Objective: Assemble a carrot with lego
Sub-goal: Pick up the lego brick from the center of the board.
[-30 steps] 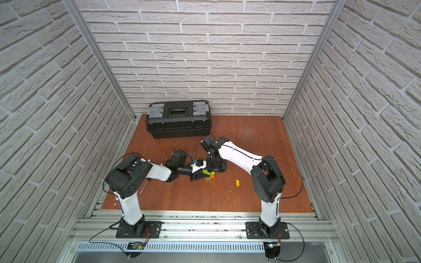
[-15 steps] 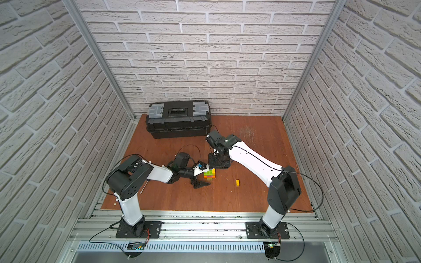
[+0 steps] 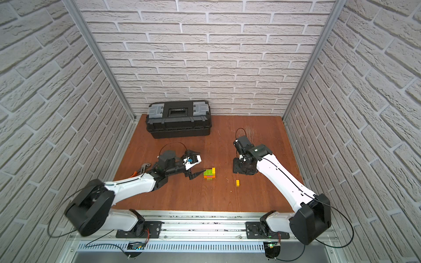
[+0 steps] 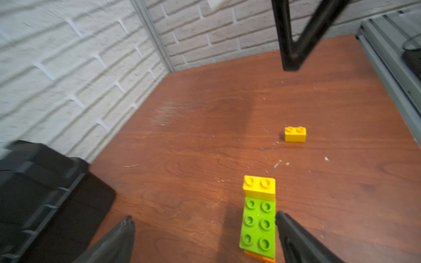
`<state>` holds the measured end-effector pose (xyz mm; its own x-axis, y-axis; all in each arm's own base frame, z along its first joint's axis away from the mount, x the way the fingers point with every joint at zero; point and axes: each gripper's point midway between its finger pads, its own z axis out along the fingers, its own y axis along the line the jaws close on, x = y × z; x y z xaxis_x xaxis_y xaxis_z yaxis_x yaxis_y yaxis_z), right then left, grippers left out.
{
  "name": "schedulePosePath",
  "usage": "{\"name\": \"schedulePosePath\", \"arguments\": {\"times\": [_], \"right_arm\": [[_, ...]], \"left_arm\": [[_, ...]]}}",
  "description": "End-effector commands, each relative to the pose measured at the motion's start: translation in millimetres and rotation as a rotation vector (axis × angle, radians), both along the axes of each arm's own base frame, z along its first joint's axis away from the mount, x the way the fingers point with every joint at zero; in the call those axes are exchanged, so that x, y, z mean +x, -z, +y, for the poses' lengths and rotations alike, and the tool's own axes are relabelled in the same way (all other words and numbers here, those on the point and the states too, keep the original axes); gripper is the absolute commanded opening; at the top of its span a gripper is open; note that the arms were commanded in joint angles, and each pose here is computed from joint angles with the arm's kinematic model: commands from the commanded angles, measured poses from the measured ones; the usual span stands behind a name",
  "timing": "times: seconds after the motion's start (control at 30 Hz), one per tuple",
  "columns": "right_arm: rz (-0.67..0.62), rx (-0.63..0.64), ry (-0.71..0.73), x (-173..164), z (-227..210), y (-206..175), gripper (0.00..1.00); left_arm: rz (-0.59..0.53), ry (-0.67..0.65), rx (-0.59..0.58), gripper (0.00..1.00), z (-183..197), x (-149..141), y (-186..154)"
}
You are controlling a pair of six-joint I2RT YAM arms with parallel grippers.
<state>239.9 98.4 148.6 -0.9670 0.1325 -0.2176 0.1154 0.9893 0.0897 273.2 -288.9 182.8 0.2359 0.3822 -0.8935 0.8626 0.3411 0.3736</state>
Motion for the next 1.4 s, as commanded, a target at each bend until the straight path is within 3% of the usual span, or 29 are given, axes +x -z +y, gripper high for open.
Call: {"name": "schedulePosePath", "arguments": {"times": [0.0,0.07,0.17,0.2,0.27,0.33,0.5,0.6,0.7,0.9,1.03,1.2,1.37], "right_arm": [[0.013,-0.051,0.0,-3,-13,16,0.54],[0.045,-0.036,0.018,-7,-15,26,0.52],[0.034,-0.021,0.052,-9,-21,22,0.51],[0.012,-0.03,0.069,-10,-27,15,0.51],[-0.041,-0.052,0.098,-10,-40,-1,0.52],[-0.086,-0.083,0.13,-12,-56,-18,0.52],[-0.126,-0.094,0.225,-25,-84,-39,0.51],[-0.244,-0.114,0.313,-37,-104,-63,0.49],[-0.359,-0.152,0.38,-50,-123,-90,0.49],[-0.468,-0.098,0.402,-59,-123,-105,0.49],[-0.499,0.014,0.355,-59,-105,-101,0.49],[-0.475,0.031,0.329,-66,-100,-93,0.49],[-0.484,0.044,0.322,-68,-98,-91,0.49]], "left_arm": [[0.001,-0.104,-0.081,0.98,20,-4,-35],[0.063,-0.23,-0.197,0.98,37,0,-67],[0.358,-0.702,-0.377,0.98,100,30,-106],[0.44,-0.762,-0.376,0.98,110,33,-116],[0.559,-0.808,-0.277,0.98,106,28,-120],[0.59,-0.857,-0.188,0.98,87,22,-125],[0.698,-0.848,-0.164,0.98,5,2,-136],[0.823,-0.855,-0.147,0.98,-46,-10,-121],[0.987,-0.874,-0.088,0.89,-90,-25,-89],[1.095,-0.938,0.213,0.75,-157,-62,-5],[1.209,-0.948,0.256,0.72,-183,-71,39],[1.272,-0.965,0.298,0.69,-190,-77,67],[1.311,-0.952,0.297,0.53,-202,-77,89]]}}
